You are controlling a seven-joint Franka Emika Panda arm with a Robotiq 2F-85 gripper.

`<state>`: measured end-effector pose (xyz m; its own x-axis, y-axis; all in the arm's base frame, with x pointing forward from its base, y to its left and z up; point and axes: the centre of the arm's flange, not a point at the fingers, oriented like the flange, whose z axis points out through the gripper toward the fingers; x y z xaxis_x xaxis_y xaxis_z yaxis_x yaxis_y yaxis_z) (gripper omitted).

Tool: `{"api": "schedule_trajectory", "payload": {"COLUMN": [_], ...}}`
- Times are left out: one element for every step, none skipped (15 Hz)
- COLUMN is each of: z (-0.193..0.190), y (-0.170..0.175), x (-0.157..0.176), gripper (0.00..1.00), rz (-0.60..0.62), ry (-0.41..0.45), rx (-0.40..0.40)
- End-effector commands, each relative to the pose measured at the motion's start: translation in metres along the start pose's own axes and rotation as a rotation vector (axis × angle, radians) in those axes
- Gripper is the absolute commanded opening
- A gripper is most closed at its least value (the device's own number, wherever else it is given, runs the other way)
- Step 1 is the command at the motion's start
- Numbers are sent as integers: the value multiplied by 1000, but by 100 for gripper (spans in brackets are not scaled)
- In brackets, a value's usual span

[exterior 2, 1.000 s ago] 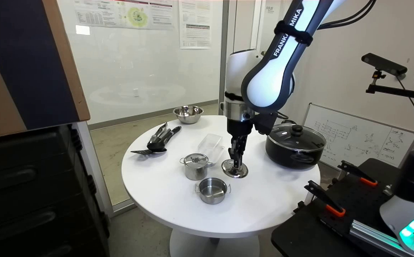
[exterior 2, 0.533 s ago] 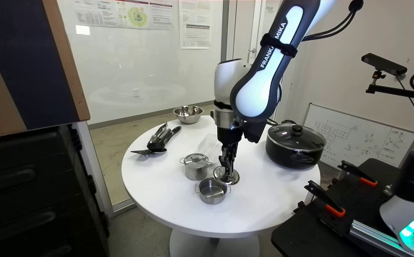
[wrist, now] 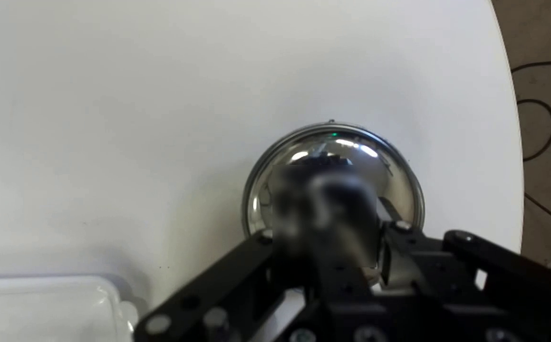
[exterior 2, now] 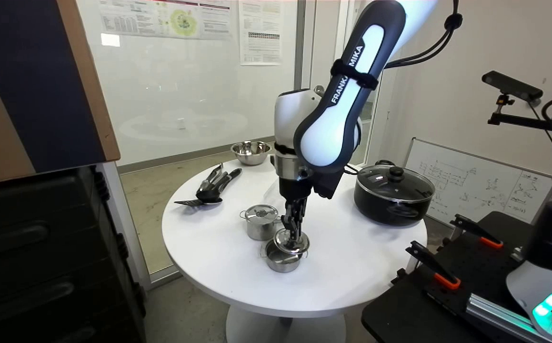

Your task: Put the silver lid on the silver pot at the front of the table

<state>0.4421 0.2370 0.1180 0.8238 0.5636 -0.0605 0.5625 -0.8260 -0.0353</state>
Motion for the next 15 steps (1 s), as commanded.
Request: {"api": "schedule_trajectory", "payload": {"z": [9,10,11,12,13,15,17,18,18,18,18,18,18,17,18], "y": [-6,-9,-11,-13,-15,-16,-17,-17,-17,-17,-16,-15,-13,-12,-10], "x": [16,18,20,21,22,22,23,23,22,21,21,21,20,20,21], "gripper": [5,5,5,5,5,5,5,5,5,5,5,5,5,5,5], "rz": [3,1,-2,-6,-8,-10,-9,-8,-6,-5,-4,-1,3,5,8], "ry": [8,9,8,8,8,6,5,4,4,5,5,7,8,8,8], "rx": [-12,-12,-12,-12,-13,-13,-13,-13,-12,-11,-10,-9,-8,-9,-11]}}
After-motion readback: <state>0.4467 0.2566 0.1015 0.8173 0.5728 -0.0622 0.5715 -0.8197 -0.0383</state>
